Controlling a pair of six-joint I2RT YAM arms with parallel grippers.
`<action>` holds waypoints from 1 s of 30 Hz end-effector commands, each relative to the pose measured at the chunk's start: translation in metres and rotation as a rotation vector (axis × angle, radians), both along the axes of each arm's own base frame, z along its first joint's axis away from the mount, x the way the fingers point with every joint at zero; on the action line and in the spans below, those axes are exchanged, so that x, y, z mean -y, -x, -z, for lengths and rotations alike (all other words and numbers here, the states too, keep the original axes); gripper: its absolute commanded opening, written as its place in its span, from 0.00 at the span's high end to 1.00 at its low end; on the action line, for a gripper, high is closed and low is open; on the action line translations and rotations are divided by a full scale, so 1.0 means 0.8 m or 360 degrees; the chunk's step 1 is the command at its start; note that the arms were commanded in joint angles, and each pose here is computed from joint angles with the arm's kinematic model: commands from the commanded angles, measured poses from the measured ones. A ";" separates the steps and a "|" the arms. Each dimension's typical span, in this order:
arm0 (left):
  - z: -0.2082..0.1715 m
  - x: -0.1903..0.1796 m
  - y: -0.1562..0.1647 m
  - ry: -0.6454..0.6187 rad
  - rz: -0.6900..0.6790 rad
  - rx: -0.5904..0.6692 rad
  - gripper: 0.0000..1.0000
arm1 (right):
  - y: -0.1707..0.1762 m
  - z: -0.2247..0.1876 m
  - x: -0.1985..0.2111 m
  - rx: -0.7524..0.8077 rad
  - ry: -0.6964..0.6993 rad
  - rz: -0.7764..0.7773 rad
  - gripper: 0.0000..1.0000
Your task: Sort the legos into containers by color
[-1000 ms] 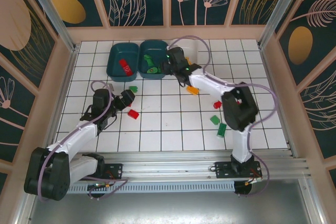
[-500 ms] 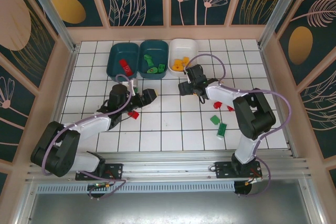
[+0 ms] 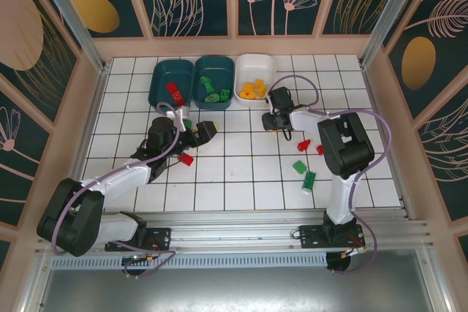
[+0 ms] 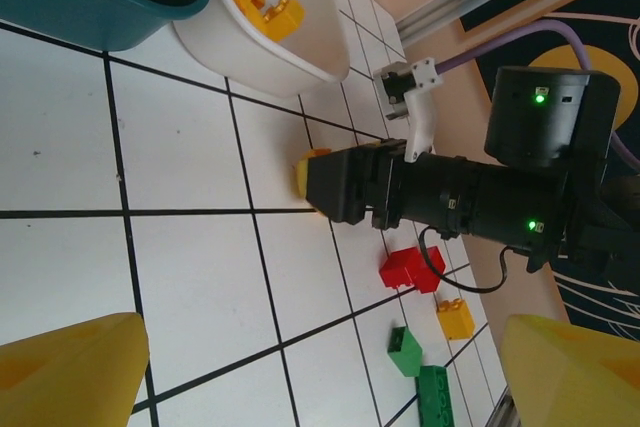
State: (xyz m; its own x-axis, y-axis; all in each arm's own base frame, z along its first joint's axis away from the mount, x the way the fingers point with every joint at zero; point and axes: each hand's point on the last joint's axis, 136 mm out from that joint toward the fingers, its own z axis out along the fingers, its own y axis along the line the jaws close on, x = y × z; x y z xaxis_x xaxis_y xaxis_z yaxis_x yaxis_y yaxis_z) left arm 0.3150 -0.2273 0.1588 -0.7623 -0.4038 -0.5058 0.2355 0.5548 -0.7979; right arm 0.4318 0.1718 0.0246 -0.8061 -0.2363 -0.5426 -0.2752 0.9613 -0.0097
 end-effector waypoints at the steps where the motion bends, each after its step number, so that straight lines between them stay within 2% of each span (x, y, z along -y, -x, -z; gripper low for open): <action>1: 0.007 -0.003 -0.001 -0.0049 -0.0012 0.0003 0.09 | 0.000 -0.011 0.005 0.0016 -0.0033 0.0044 0.70; 2: 0.009 -0.004 -0.002 -0.0056 -0.0014 0.0000 0.09 | 0.002 -0.020 0.009 0.0052 -0.0044 0.0075 0.75; 6: 0.021 -0.021 -0.012 -0.0194 -0.0131 -0.0036 0.09 | 0.006 -0.091 0.013 0.0270 -0.0184 0.0147 0.78; 9: 0.028 -0.069 -0.031 -0.0422 -0.0451 -0.0076 0.02 | 0.002 -0.152 0.002 0.0440 -0.0336 0.0164 0.79; 11: 0.025 -0.097 -0.037 -0.0502 -0.0636 -0.0078 0.01 | -0.007 -0.174 -0.013 0.0492 -0.0423 0.0156 0.78; 15: 0.028 -0.135 -0.038 -0.0633 -0.0848 -0.0102 0.02 | -0.052 -0.167 -0.037 0.0490 -0.0409 0.0173 0.77; 21: 0.070 -0.154 -0.026 -0.0748 -0.0863 -0.0261 0.02 | -0.125 -0.152 -0.072 0.0466 -0.0448 0.0174 0.73; 23: 0.078 -0.152 -0.021 -0.0745 -0.0829 -0.0276 0.01 | -0.140 -0.153 -0.081 0.0468 -0.0464 0.0165 0.69; 26: 0.081 -0.150 -0.014 -0.0735 -0.0794 -0.0272 0.01 | -0.152 -0.161 -0.088 0.0470 -0.0460 0.0153 0.47; 30: 0.074 -0.146 -0.013 -0.0731 -0.0750 -0.0228 0.01 | -0.140 -0.180 -0.077 0.0529 -0.0451 0.0191 0.40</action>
